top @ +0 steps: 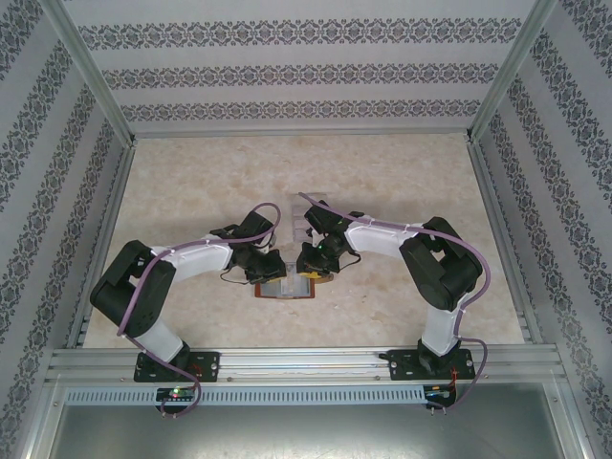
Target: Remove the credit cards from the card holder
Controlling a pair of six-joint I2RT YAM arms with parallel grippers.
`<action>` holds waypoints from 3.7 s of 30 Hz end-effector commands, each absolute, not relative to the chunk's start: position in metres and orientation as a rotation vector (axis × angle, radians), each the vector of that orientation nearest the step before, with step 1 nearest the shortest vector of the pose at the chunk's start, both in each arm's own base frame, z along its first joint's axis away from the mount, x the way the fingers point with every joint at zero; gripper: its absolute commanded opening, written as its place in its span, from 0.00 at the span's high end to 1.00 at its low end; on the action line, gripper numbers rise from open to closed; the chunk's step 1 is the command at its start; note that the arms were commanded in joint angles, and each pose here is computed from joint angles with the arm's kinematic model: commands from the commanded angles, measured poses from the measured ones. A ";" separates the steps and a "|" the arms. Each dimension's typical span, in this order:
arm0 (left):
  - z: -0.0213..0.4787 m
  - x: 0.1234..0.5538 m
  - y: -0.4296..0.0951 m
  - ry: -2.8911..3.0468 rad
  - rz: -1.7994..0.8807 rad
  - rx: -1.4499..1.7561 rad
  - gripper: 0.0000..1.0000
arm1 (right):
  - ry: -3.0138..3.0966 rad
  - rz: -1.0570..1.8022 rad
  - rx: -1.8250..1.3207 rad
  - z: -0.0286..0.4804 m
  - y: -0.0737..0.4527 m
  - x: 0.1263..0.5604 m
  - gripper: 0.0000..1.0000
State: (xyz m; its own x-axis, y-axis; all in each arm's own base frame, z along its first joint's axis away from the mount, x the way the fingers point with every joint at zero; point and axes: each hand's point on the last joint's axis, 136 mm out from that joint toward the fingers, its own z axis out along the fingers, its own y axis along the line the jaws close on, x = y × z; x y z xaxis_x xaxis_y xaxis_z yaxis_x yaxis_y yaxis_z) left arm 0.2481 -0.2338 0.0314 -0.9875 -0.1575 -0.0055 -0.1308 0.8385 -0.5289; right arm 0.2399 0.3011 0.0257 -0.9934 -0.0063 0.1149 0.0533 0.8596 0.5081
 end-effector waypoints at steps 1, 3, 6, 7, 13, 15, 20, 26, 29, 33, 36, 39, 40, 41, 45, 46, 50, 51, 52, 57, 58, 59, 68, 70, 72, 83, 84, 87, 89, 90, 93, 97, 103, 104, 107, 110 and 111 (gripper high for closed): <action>0.034 0.244 -0.219 2.973 -0.765 -0.208 0.87 | -2.933 -0.678 -0.036 0.017 0.288 0.230 0.74; 0.036 0.243 -0.214 2.977 -0.735 -0.199 0.88 | -2.934 -0.675 -0.036 0.017 0.287 0.230 0.74; 0.039 0.241 -0.207 2.982 -0.681 -0.189 0.88 | -2.934 -0.674 -0.035 0.018 0.287 0.230 0.74; 0.041 0.240 -0.204 2.983 -0.660 -0.188 0.89 | -2.935 -0.675 -0.035 0.018 0.287 0.231 0.74; 0.045 0.237 -0.190 2.999 -0.551 -0.169 0.89 | -2.937 -0.672 -0.031 0.018 0.287 0.231 0.74; 0.046 0.236 -0.187 3.004 -0.527 -0.168 0.89 | -2.939 -0.672 -0.029 0.018 0.287 0.231 0.74; 0.048 0.236 -0.184 3.000 -0.511 -0.168 0.89 | -2.940 -0.673 -0.031 0.019 0.286 0.231 0.74; 0.052 0.239 -0.187 2.991 -0.525 -0.166 0.89 | -2.941 -0.674 -0.031 0.019 0.286 0.231 0.74; 0.054 0.240 -0.189 2.988 -0.539 -0.164 0.89 | -2.939 -0.676 -0.031 0.019 0.287 0.230 0.74; 0.058 0.245 -0.203 2.963 -0.654 -0.155 0.88 | -2.938 -0.678 -0.030 0.018 0.287 0.231 0.74; 0.060 0.248 -0.216 2.949 -0.747 -0.156 0.86 | -2.935 -0.676 -0.031 0.017 0.287 0.230 0.74; 0.063 0.251 -0.223 2.937 -0.805 -0.158 0.85 | -2.938 -0.679 -0.028 0.018 0.287 0.231 0.74; 0.064 0.251 -0.225 2.936 -0.819 -0.158 0.84 | -2.938 -0.679 -0.028 0.018 0.287 0.231 0.74; 0.065 0.251 -0.226 2.935 -0.827 -0.157 0.83 | -2.938 -0.679 -0.029 0.018 0.287 0.231 0.74; 0.070 0.246 -0.230 2.944 -0.874 -0.134 0.82 | -2.935 -0.677 -0.031 0.017 0.287 0.230 0.74; 0.071 0.245 -0.230 2.948 -0.875 -0.130 0.82 | -2.935 -0.676 -0.031 0.017 0.287 0.230 0.74; 0.071 0.237 -0.226 2.982 -0.853 -0.112 0.81 | -2.934 -0.677 -0.030 0.017 0.288 0.231 0.74; 0.071 0.236 -0.226 2.988 -0.852 -0.100 0.81 | -2.934 -0.679 -0.032 0.017 0.288 0.232 0.74; 0.071 0.235 -0.226 2.995 -0.851 -0.091 0.82 | -2.935 -0.680 -0.030 0.018 0.289 0.232 0.74; 0.068 0.234 -0.225 3.017 -0.832 -0.081 0.83 | -2.934 -0.678 -0.030 0.017 0.288 0.232 0.74; 0.068 0.234 -0.226 3.021 -0.831 -0.079 0.84 | -2.934 -0.679 -0.027 0.018 0.288 0.232 0.74; 0.067 0.234 -0.226 3.024 -0.830 -0.081 0.84 | -2.934 -0.677 -0.029 0.018 0.288 0.231 0.74; 0.060 0.232 -0.225 3.060 -0.800 -0.076 0.88 | -2.936 -0.679 -0.028 0.019 0.288 0.232 0.74; 0.061 0.233 -0.226 3.056 -0.801 -0.078 0.89 | -2.937 -0.679 -0.029 0.020 0.288 0.232 0.74; 0.063 0.234 -0.226 3.050 -0.797 -0.075 0.91 | -2.940 -0.680 -0.028 0.021 0.288 0.232 0.74; 0.078 0.238 -0.215 3.016 -0.701 0.006 0.96 | -2.970 -0.704 -0.016 0.040 0.286 0.236 0.74; 0.081 0.239 -0.214 3.010 -0.689 0.026 0.96 | -2.975 -0.709 -0.018 0.042 0.285 0.237 0.74; 0.088 0.242 -0.214 2.990 -0.681 0.084 0.97 | -2.990 -0.725 -0.019 0.049 0.284 0.239 0.74; 0.093 0.244 -0.216 2.968 -0.692 0.122 0.97 | -3.002 -0.733 -0.023 0.054 0.282 0.241 0.74; 0.096 0.245 -0.217 2.956 -0.694 0.145 0.97 | -3.010 -0.737 -0.022 0.056 0.281 0.243 0.74; 0.100 0.250 -0.216 2.931 -0.672 0.213 0.98 | -3.026 -0.735 -0.039 0.060 0.274 0.246 0.74; 0.103 0.260 -0.214 2.879 -0.594 0.367 1.00 | -3.033 -0.732 -0.062 0.060 0.263 0.248 0.74; 0.115 0.275 -0.216 2.758 -0.510 0.659 1.00 | -3.046 -0.714 -0.094 0.061 0.246 0.250 0.74; 0.117 0.279 -0.216 2.734 -0.493 0.710 1.00 | -3.046 -0.713 -0.100 0.061 0.243 0.250 0.74; 0.121 0.287 -0.218 2.678 -0.448 0.822 1.00 | -3.053 -0.710 -0.117 0.063 0.236 0.252 0.74; 0.124 0.295 -0.222 2.639 -0.421 0.931 1.00 | -3.064 -0.710 -0.132 0.066 0.229 0.252 0.74; 0.126 0.297 -0.223 2.621 -0.418 0.973 1.00 | -3.066 -0.710 -0.137 0.066 0.228 0.252 0.74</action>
